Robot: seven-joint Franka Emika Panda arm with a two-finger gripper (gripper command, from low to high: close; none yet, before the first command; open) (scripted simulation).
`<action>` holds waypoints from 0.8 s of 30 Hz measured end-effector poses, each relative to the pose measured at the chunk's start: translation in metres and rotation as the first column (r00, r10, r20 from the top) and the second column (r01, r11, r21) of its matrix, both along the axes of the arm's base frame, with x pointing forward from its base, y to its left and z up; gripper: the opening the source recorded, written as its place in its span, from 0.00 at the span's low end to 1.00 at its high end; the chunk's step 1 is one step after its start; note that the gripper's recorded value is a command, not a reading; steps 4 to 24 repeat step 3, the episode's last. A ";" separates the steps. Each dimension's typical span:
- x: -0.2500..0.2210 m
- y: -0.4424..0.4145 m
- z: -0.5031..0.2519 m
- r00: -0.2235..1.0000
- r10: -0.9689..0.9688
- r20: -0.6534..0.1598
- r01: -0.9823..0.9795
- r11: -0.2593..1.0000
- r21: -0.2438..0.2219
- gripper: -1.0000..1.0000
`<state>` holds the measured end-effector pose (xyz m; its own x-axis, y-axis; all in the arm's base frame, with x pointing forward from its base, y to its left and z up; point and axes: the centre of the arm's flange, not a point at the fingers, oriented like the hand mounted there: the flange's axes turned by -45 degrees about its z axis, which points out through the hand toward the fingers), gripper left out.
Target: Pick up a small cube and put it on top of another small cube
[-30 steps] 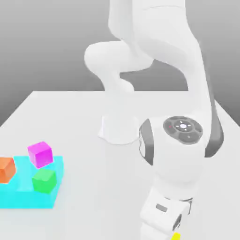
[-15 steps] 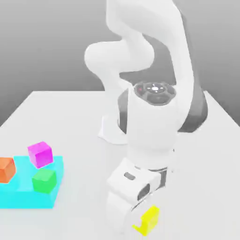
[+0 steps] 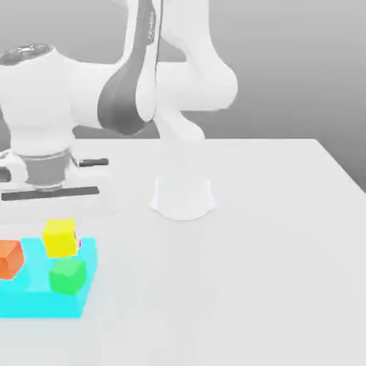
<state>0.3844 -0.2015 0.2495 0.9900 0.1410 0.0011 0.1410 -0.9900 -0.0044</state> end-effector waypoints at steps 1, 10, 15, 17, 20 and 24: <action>0.000 0.000 -0.006 1.000 0.000 -0.001 0.000 1.000 -0.002 1.00; -0.001 -0.001 -0.006 1.000 -0.003 -0.001 0.003 1.000 -0.002 1.00; -0.001 -0.001 -0.006 1.000 -0.003 -0.001 0.003 1.000 -0.002 1.00; -0.001 -0.001 -0.006 1.000 -0.003 -0.001 0.003 1.000 -0.002 1.00; -0.001 -0.001 -0.006 1.000 -0.003 -0.001 0.003 1.000 -0.002 1.00; -0.001 -0.001 -0.006 1.000 -0.003 -0.001 0.003 1.000 -0.002 1.00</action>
